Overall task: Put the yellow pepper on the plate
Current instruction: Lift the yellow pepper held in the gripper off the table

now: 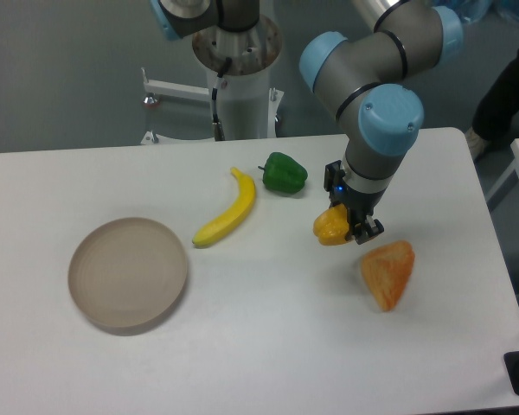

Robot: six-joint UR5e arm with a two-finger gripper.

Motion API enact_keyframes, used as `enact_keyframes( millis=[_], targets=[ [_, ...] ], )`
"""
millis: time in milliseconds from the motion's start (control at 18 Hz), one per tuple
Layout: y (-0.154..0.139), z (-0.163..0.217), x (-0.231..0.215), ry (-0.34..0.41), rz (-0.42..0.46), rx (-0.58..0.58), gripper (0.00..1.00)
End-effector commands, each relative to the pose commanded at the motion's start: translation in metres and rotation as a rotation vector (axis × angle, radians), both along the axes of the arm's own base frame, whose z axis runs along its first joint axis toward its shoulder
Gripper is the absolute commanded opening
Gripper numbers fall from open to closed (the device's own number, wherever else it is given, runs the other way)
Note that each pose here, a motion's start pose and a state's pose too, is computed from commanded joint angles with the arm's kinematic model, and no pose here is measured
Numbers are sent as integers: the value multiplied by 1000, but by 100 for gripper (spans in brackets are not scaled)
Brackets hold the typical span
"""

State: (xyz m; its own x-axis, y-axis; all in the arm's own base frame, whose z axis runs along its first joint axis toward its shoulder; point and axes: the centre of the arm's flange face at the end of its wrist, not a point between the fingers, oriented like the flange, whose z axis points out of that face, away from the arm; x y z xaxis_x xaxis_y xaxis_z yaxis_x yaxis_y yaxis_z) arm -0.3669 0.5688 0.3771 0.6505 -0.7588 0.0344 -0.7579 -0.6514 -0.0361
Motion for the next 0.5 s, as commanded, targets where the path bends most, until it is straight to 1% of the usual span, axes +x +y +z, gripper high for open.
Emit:
enact_keyframes(
  millis=[389,500],
  targets=[
    [1,1,1,-1,0,3,15],
    [1,8,7,-20,10,31,15]
  ],
)
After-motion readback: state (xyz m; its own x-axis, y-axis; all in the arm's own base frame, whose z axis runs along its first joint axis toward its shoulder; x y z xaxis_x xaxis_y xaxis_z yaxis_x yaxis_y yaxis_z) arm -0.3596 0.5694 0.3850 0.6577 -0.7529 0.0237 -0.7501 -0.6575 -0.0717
